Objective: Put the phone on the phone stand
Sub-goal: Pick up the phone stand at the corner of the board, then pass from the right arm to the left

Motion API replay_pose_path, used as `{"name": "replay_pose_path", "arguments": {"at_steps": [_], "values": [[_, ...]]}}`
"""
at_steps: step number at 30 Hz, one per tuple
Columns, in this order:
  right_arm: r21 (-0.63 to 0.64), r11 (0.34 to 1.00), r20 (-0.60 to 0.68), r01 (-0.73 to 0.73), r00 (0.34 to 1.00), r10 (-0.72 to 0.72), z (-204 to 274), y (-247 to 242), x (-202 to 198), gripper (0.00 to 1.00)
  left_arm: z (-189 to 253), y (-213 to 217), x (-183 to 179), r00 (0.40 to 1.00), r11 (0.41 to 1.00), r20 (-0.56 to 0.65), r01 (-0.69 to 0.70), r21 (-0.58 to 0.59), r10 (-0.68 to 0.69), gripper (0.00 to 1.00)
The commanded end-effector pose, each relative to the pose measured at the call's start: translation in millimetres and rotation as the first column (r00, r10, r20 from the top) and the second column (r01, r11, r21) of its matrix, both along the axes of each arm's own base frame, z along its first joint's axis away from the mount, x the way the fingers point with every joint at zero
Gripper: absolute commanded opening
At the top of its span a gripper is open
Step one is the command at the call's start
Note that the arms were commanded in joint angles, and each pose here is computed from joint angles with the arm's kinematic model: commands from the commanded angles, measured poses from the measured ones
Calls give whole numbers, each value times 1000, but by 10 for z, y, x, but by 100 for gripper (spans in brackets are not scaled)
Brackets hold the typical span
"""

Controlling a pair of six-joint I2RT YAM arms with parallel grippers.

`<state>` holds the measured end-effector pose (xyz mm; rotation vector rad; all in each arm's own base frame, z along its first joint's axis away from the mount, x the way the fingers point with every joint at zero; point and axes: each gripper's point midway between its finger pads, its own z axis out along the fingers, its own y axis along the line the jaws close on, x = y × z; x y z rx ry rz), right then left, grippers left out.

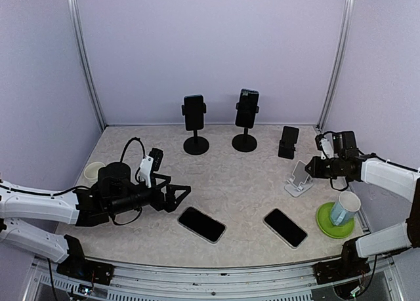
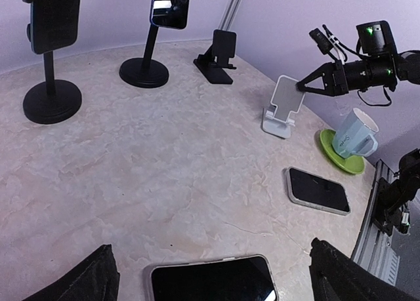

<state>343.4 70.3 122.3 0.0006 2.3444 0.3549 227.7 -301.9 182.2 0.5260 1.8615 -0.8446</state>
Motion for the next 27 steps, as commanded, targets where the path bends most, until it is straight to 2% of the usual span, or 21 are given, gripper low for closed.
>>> {"name": "replay_pose_path", "arguments": {"at_steps": [1,3,6,20,27], "values": [[36,999,31,-38,999,37,66,97,13,12,160,-80,-9,1000,999,23,19,-44,-18,99],[50,997,55,-65,997,63,138,143,9,5,152,-85,-11,1000,999,21,21,-44,-20,99],[75,990,97,-117,989,109,269,232,-1,0,142,-97,-11,1000,999,18,25,-45,-24,99],[180,928,303,-327,916,264,1105,674,-127,0,176,-248,19,1000,999,22,14,-30,-13,99],[193,873,349,-448,863,366,1327,1240,-281,0,251,-461,-1,999,999,29,43,-26,-42,99]]}}
